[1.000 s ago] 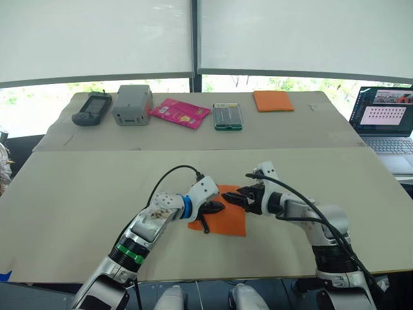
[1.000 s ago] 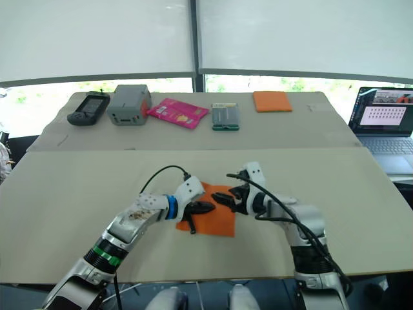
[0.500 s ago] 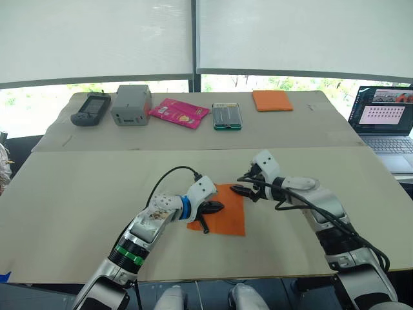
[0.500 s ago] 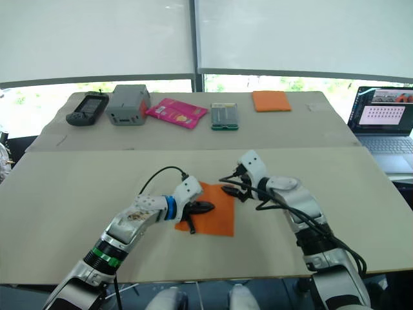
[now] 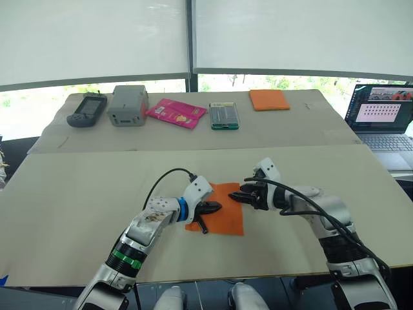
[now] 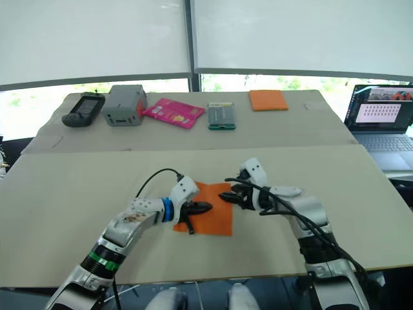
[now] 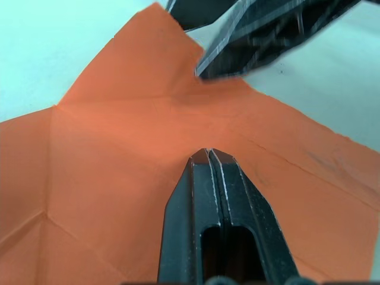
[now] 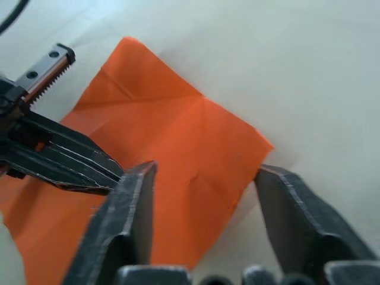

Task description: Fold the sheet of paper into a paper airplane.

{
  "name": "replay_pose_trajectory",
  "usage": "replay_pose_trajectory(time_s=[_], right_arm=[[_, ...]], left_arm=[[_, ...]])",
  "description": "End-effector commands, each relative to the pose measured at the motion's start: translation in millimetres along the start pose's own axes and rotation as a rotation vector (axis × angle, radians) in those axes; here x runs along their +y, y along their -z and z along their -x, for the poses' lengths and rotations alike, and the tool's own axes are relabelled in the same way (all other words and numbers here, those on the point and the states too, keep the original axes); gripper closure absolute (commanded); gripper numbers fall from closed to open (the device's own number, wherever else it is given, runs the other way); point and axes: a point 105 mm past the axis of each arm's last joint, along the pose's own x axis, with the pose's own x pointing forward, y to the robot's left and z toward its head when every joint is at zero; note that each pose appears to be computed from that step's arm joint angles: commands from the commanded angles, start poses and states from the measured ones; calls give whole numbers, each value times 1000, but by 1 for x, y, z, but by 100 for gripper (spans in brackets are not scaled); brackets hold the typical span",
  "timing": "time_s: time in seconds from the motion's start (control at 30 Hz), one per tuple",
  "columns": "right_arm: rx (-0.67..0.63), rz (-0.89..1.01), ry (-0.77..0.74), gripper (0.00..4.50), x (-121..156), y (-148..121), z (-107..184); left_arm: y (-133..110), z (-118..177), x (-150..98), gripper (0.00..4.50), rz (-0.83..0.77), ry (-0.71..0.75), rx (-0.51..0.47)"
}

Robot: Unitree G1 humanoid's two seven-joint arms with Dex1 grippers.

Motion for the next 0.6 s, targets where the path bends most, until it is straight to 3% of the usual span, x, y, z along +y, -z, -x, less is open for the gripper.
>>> replay_pose_trajectory(time_s=[0.03,0.13,0.57,0.6], right_arm=[[-51,41,-35,301,12,-14,3],[-78,67,-28,402,13,-19,8],[-126,151,165,402,-33,-36,33],[-120,155,189,427,-38,-35,32]], left_arm=[[36,3,8,450,103,-51,114],[34,4,9,450,111,-49,99],[28,9,8,450,132,-42,27],[27,9,8,450,132,-42,25]])
